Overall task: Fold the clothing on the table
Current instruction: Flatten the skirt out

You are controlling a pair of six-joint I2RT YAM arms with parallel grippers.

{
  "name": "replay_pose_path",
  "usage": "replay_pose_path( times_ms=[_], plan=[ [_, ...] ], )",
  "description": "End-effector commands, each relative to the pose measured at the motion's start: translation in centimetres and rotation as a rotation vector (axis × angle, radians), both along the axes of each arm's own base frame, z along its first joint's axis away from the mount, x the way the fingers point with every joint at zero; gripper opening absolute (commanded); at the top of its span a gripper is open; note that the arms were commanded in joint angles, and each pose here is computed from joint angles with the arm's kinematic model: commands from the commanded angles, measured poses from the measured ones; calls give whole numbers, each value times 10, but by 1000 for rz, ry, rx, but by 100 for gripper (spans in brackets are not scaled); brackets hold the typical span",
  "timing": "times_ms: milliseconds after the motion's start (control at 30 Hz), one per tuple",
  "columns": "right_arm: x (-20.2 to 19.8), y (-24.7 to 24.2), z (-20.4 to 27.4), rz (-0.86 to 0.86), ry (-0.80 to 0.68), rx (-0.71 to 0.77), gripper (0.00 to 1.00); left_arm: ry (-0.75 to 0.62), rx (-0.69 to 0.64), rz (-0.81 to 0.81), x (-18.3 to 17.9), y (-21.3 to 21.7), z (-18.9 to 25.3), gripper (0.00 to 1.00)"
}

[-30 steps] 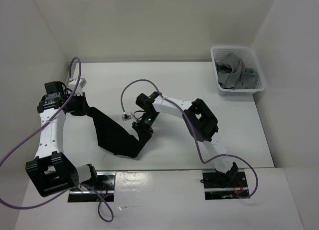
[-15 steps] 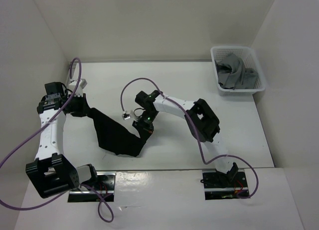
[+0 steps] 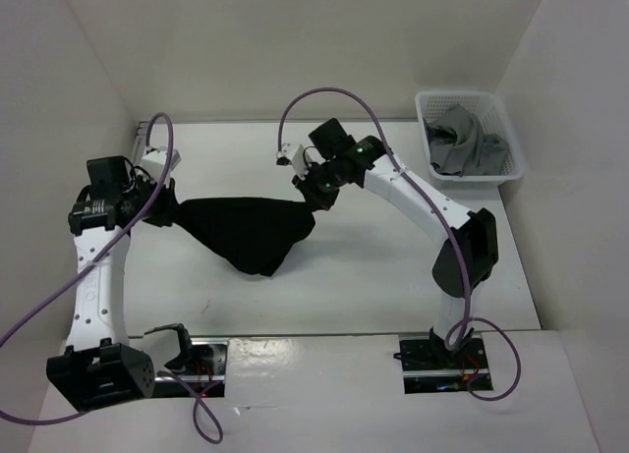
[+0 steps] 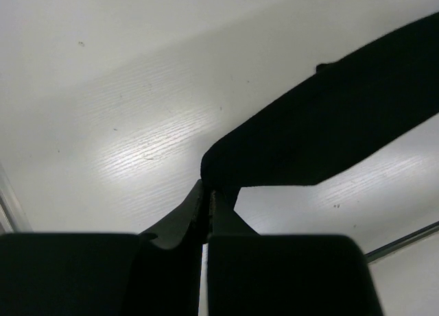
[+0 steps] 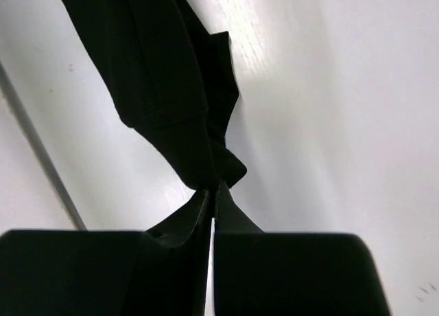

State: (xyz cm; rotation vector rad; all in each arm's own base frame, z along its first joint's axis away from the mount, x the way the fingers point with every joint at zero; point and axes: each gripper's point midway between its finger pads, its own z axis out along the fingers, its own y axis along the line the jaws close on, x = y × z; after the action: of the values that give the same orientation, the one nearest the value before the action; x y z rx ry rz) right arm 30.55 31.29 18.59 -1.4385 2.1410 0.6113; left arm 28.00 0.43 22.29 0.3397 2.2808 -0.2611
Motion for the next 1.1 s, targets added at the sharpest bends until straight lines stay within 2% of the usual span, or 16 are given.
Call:
replay_pose_path(
  times_ms=[0,233,500,667,767,1067],
  plan=[
    [13,-8,33,-74,-151,-6,0,-63,43,-48,-3,-5,19,0],
    [34,-35,60,-194,-282,-35,0,-123,44,-170,-8,-35,37,0],
    [64,-59,156,-352,-501,78,0,-157,83,-242,-1,-50,56,0],
    [69,-71,165,-400,-534,62,0,-197,87,-275,5,-60,80,0],
    [85,-94,174,-523,-596,35,0,-217,113,-263,8,-55,84,0],
    [66,-101,167,-442,-545,50,0,-227,116,-277,8,-60,88,0]
  ],
)
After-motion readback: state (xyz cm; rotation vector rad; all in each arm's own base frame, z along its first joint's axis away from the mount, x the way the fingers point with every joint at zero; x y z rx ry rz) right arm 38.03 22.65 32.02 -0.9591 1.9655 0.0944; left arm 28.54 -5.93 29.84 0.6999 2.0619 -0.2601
